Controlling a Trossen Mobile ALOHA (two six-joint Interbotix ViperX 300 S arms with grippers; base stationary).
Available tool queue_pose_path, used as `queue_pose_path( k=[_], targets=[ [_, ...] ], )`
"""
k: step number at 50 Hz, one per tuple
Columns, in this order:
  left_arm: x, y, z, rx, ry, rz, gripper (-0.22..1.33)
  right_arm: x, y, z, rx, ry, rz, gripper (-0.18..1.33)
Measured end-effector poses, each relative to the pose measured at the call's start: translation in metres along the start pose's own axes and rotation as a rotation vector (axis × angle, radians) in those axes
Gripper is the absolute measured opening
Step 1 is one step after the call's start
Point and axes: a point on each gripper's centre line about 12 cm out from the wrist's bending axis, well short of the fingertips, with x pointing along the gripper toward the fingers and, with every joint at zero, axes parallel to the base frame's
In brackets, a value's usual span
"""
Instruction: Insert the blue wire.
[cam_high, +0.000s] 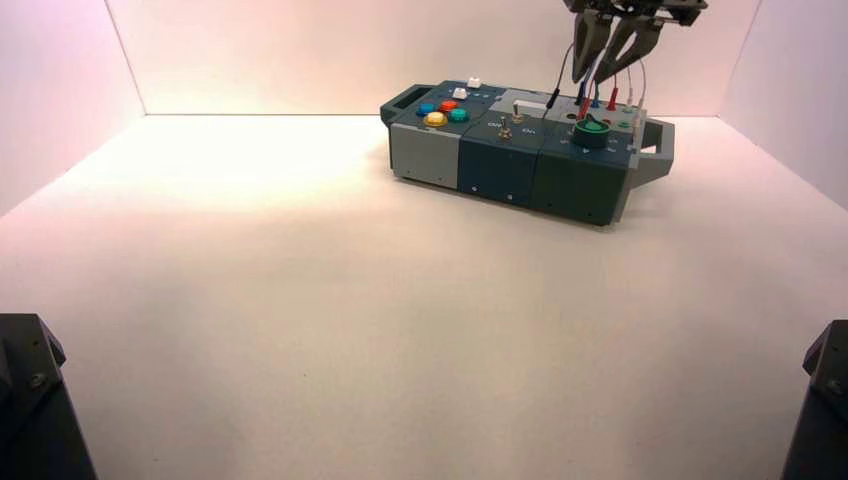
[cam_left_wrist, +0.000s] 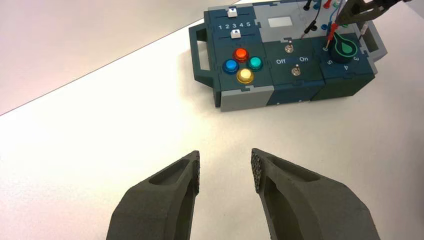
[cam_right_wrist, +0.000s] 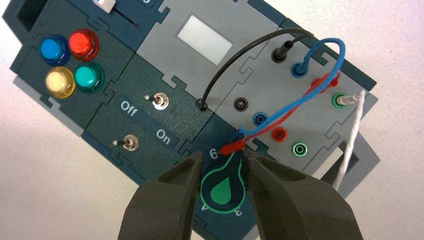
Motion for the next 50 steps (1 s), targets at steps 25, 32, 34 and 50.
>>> queue_pose_path(
  k=[25,32,34,50],
  targets=[
    [0.001,0.0,-0.001,0.003,0.001,0.004,1.06,0.016,-0.002,0.008,0.003,-0.039,-0.008,0.87],
    [0.002,0.001,-0.001,0.004,0.003,0.004,1.06,0.016,-0.003,0.011,0.005,-0.05,-0.011,0.87],
    [0.002,0.001,-0.001,0.004,0.003,0.004,1.06,0.016,-0.003,0.011,0.003,-0.053,-0.012,0.87],
    [0.002,0.001,-0.002,0.005,0.005,0.005,1.06,0.013,-0.018,0.014,-0.029,-0.058,-0.062,0.87]
  ],
)
